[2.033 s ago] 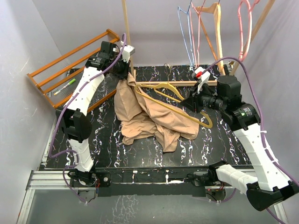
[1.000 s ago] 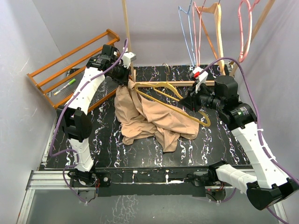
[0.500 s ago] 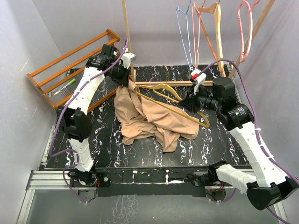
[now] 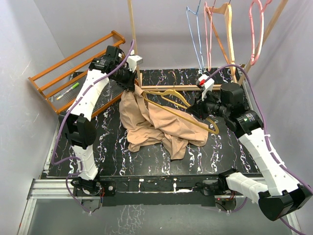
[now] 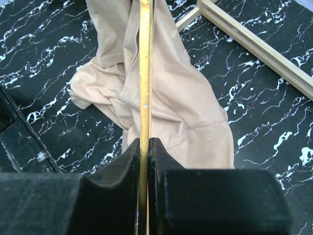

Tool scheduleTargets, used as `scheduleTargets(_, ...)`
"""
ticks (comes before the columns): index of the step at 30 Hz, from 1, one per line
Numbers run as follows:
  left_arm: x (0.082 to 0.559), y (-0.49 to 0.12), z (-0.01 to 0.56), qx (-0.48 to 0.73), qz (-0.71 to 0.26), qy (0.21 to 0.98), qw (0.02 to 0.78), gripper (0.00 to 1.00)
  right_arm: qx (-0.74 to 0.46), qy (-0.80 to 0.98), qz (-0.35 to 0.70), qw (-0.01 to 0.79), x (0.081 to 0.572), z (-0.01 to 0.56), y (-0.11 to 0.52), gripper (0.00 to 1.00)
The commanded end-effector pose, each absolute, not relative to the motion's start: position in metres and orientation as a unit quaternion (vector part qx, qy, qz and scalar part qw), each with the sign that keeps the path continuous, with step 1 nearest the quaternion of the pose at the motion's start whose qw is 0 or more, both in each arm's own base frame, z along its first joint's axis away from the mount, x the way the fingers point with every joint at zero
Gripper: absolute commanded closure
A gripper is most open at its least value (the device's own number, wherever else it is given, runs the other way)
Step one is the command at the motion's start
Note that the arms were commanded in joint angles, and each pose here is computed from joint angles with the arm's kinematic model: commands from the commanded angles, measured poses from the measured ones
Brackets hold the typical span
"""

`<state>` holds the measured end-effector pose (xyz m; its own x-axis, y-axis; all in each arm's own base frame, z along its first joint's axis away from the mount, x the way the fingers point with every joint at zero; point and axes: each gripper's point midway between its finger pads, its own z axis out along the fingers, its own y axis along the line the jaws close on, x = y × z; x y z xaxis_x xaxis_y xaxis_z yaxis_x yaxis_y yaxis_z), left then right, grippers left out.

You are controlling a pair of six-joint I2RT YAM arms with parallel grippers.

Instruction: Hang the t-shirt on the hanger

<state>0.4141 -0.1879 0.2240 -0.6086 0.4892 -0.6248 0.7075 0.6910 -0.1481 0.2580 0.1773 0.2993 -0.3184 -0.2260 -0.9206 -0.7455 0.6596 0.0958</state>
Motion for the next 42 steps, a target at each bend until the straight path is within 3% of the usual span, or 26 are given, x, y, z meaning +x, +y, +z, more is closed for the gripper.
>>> scheduleTargets(1, 0.402, -0.188, 0.259, 0.355, -0.208, 0.859, 0.305, 1.00, -0.322, 0.735, 0.249, 0.542, 0.267, 0.323, 0.177, 0.92)
scheduleTargets(18, 0.392, -0.189, 0.261, 0.375, -0.216, 0.852, 0.294, 1.00, -0.384, 0.693, 0.337, 0.509, 0.260, 0.322, 0.213, 0.92)
scheduleTargets(30, 0.380, -0.183, 0.295, 0.406, -0.203, 0.839, 0.301, 1.00, -0.397, 0.687, 0.303, 0.528, 0.289, 0.309, 0.215, 0.92)
scheduleTargets(42, 0.358, -0.177, 0.298, 0.424, -0.200, 0.834, 0.289, 1.00, -0.457, 0.640, 0.342, 0.514, 0.307, 0.316, 0.242, 0.92)
